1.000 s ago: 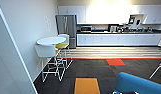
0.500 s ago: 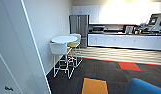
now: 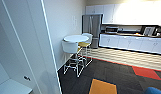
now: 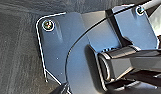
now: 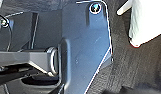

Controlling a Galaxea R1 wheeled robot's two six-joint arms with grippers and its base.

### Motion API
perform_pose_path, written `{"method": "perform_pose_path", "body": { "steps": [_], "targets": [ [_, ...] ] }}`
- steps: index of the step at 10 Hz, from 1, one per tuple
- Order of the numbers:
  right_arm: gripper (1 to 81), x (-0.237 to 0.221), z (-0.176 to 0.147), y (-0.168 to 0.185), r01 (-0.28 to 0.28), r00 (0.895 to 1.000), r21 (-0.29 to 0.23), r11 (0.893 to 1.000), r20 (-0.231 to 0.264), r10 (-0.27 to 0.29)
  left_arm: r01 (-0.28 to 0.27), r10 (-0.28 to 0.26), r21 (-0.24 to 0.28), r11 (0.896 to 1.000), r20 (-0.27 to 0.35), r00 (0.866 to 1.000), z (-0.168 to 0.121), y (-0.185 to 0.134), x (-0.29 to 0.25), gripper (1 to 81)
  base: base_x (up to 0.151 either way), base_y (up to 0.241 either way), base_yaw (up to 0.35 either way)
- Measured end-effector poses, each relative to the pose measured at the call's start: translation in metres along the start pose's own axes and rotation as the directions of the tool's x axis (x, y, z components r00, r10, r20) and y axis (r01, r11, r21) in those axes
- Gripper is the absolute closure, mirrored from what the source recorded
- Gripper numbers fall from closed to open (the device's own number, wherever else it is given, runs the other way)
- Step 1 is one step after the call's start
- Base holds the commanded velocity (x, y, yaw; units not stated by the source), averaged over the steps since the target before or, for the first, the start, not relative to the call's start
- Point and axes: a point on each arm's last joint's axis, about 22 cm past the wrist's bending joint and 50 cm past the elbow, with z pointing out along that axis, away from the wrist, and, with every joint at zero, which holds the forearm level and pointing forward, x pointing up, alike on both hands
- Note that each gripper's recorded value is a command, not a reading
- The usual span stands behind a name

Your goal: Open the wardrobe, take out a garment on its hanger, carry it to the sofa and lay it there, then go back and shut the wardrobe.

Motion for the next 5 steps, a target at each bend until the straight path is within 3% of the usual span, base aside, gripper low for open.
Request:
{"method": "perform_pose_path", "body": {
  "steps": [5],
  "targets": [
    [1.0, -0.0008, 0.0005, -0.003, -0.001, 1.0, 0.004, 1.0, 0.002, 0.001, -0.001, 0.001, 0.001, 1.0, -0.001, 1.0, 0.0002, -0.0001, 0.0022, 1.0, 0.0, 0.0, 0.351]
  ]
}}
